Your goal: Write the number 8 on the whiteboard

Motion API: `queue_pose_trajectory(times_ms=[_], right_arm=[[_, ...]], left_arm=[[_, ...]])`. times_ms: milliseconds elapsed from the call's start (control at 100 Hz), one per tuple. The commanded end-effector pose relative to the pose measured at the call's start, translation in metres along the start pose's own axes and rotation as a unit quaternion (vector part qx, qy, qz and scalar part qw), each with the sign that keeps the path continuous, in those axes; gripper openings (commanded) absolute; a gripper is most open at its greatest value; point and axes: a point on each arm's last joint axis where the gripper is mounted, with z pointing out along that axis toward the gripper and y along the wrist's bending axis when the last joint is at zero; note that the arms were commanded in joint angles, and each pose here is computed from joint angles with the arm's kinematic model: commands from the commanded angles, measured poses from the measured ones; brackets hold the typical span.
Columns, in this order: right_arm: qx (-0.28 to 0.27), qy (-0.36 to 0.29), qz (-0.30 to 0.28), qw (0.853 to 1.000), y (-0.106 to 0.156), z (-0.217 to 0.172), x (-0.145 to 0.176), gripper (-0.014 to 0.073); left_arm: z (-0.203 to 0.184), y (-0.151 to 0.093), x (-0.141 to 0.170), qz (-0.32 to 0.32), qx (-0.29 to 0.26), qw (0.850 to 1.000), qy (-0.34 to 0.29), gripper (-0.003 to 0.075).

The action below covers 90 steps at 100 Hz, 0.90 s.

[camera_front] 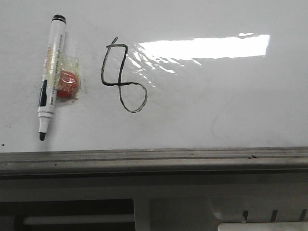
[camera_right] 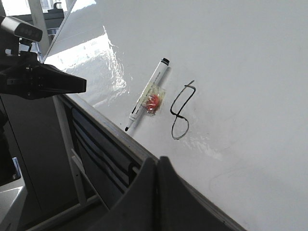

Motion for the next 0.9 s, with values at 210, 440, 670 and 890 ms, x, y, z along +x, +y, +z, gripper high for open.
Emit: queue_pose_trajectory(times_ms=[210, 440, 670, 890], right_arm=[[0.012, -0.042, -0.006, 0.999, -0.002, -0.001, -0.014, -0.0063], [0.012, -0.042, -0.006, 0.999, -0.002, -0.001, -0.014, -0.0063], [0.012, -0.042, -0.006, 0.999, -0.002, -0.001, -0.014, -0.0063], [0.012, -0.042, -0.006, 0.999, -0.002, -0.001, -0.014, -0.0063]], left_arm=[[0.0, -0.003, -0.014, 0.0, 0.006, 0.999, -0.043, -0.002], [0.0, -0.003, -0.014, 0.0, 0.006, 0.999, -0.043, -0.002], [0.001, -0.001, -0.007, 0.0, 0.002, 0.999, -0.032, -0.002], [0.001, 0.002, 0.002, 0.0, -0.003, 1.0, -0.015, -0.002]])
